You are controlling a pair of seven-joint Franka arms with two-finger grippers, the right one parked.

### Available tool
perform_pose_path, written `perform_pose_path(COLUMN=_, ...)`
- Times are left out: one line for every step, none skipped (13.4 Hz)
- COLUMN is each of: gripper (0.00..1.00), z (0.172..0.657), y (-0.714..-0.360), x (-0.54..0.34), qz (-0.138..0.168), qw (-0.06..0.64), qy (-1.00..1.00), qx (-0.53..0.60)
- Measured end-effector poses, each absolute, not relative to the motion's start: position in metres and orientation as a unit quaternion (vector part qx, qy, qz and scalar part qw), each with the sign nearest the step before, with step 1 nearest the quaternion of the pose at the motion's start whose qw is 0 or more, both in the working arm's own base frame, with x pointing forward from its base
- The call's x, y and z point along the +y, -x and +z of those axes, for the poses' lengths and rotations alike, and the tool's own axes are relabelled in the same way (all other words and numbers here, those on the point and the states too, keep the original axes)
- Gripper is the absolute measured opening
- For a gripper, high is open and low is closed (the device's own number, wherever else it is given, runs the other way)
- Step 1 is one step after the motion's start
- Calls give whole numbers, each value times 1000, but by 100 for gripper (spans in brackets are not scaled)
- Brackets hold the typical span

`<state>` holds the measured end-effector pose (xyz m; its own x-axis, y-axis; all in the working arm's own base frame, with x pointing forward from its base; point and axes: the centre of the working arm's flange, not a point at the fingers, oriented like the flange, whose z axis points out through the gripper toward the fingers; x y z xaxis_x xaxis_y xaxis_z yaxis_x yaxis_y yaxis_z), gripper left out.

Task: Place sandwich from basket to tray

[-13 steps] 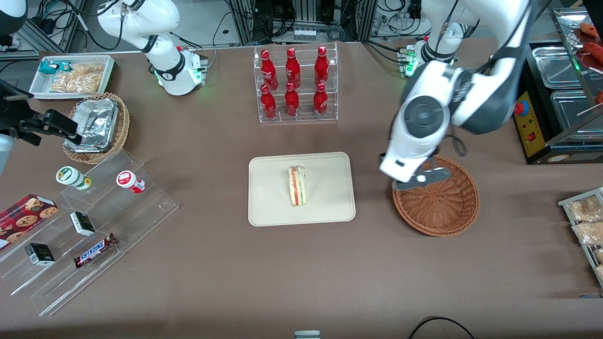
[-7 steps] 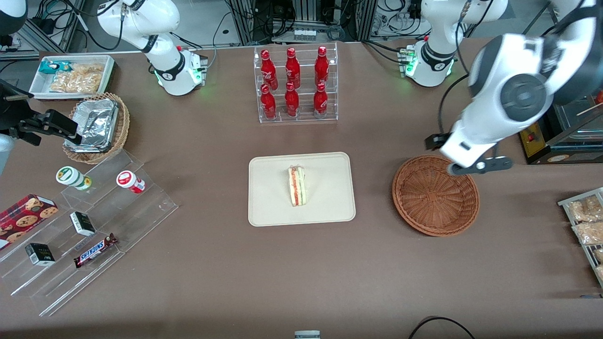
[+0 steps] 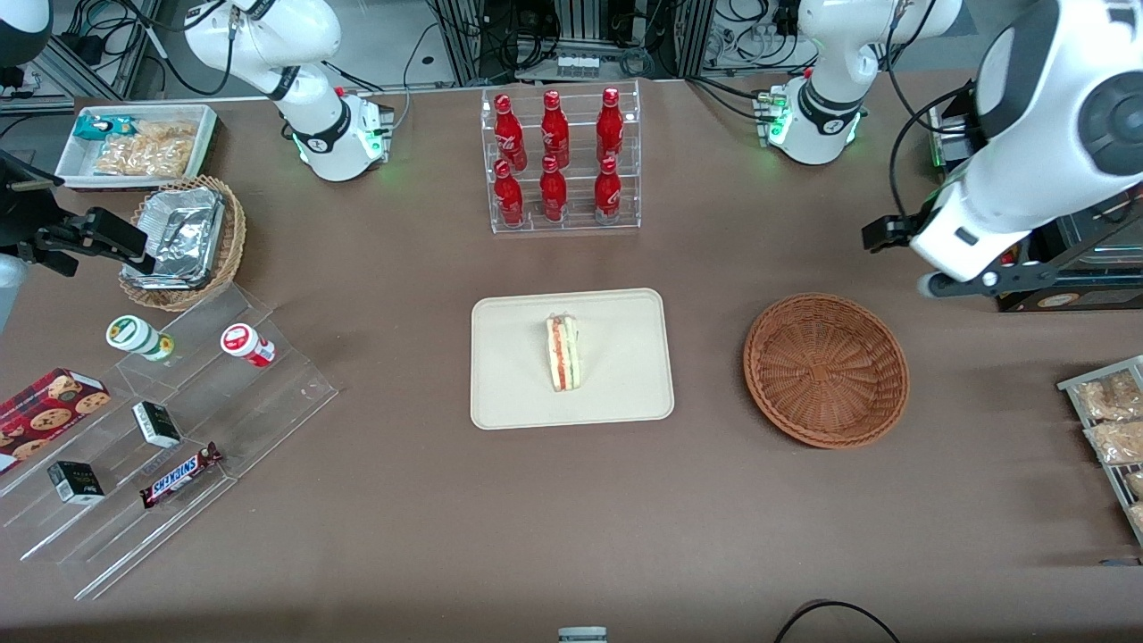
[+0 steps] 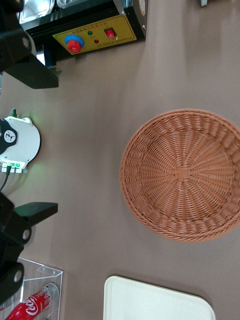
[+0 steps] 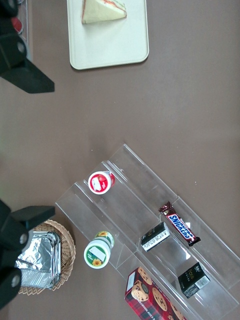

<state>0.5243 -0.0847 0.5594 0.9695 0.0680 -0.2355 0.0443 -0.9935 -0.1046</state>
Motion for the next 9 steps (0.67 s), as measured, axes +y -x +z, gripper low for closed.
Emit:
perform_pose_path(gripper=100, z=567, y=-526, x=-75, qz=114, qw=45, qy=992, qx=-19)
perform_pose_path(gripper=100, z=573, y=-528, x=-65, qz=109, qw=40, qy=993, qx=-3)
perform_pose_path(gripper=100, z=578, y=-529, x=-55, qz=104, qw=36, qy=994, qx=12)
perform_pose_path(gripper=100, z=584, y=-531, x=-48, qz=98, qw=31, qy=995, qx=20)
perform_pose_path(gripper=100, z=591, y=-533, x=-44, qz=89, qw=22, qy=996, qx=23)
perform_pose_path(gripper=100, z=597, y=-535, x=-43, qz=78, qw=13, qy=997, qx=23)
perform_pose_path(gripper=100, z=602, y=-537, x=-43, qz=69, qw=9, qy=997, qx=24)
perform_pose_path(gripper=100, z=605, y=-539, x=-44, qz=59, qw=8, qy=998, qx=25)
perform_pose_path(gripper=100, z=608, y=-540, x=-44, qz=51, qw=6, qy=998, qx=25)
